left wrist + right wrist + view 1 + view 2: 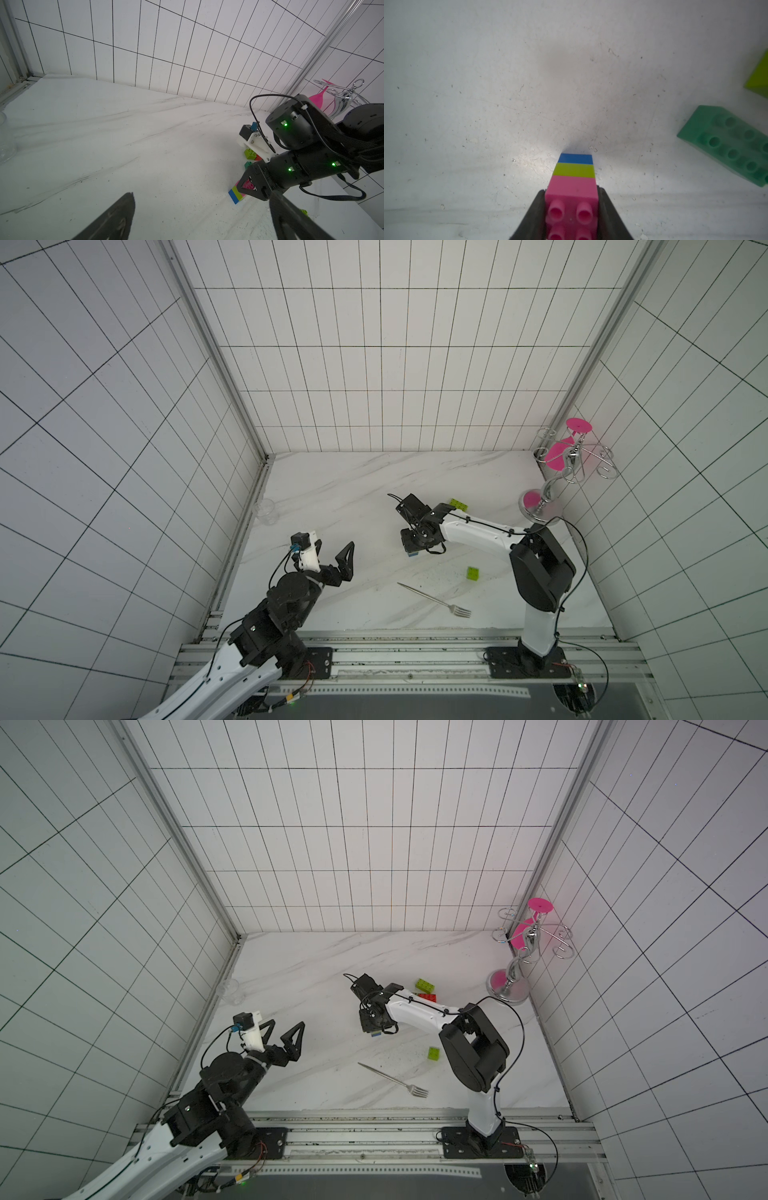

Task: Assemble a spoon with lego
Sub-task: Assemble the lego brick with the lego brick.

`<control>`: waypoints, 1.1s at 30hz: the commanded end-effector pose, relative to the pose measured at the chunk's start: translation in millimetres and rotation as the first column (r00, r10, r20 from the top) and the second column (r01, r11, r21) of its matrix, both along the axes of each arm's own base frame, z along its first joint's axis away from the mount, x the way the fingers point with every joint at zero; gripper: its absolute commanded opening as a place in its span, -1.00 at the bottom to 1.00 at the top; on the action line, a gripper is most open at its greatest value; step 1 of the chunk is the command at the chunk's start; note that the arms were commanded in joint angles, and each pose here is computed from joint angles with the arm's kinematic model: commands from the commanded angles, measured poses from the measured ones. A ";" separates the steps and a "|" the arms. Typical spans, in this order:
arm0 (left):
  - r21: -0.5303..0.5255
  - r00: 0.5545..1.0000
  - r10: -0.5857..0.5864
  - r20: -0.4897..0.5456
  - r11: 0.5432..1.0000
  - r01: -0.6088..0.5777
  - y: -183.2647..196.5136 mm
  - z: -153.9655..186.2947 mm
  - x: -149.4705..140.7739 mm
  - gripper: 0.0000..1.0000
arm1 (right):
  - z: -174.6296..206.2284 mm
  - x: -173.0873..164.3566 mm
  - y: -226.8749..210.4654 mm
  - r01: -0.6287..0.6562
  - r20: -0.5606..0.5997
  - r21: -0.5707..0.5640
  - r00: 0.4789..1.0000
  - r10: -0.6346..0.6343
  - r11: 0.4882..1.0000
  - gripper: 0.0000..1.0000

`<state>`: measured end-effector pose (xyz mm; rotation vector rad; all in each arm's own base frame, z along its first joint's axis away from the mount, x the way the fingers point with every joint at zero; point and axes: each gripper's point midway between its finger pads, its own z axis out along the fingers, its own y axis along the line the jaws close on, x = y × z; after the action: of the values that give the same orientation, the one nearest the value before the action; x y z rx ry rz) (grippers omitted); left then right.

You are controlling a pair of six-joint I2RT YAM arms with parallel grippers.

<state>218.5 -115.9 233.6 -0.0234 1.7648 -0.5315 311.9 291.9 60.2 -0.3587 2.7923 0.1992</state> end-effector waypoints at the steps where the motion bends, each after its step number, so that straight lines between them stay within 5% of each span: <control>1: -0.004 1.000 -0.009 -0.004 1.000 0.009 -0.5 -2.2 -1.9 0.98 | -54.1 -25.0 -31.3 0.119 -0.111 -0.154 0.984 -0.136 0.981 -0.46; 13: -0.002 1.000 -0.002 -0.007 1.000 0.002 1.0 -2.8 -2.1 0.98 | -15.2 -2.9 -16.0 0.216 -0.024 -0.071 0.976 -0.218 0.974 -0.05; 23: 0.017 1.000 -0.025 0.002 1.000 0.025 -5.0 -4.3 -0.3 0.98 | 53.6 -5.5 -2.4 0.134 0.048 0.095 0.989 -0.139 0.987 0.30; 26: 0.034 0.996 -0.088 0.009 0.996 0.088 -21.2 -7.4 2.8 0.98 | 91.3 -12.6 -22.7 0.113 0.136 0.110 0.983 -0.127 0.987 0.47; 29: 0.079 0.987 -0.162 -0.010 0.984 0.162 -43.5 -8.4 9.5 0.98 | 126.5 -21.2 -66.1 0.128 0.270 0.088 0.951 -0.147 0.988 0.99; 33: 0.145 0.960 -0.271 -0.068 0.950 0.278 -83.0 -6.8 21.7 0.98 | 156.1 -41.7 -133.1 0.162 0.424 0.082 0.887 -0.181 0.983 0.97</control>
<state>236.2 -167.3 199.9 0.2020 1.9191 -0.5163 281.3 214.6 228.0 -0.1122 2.3851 0.3438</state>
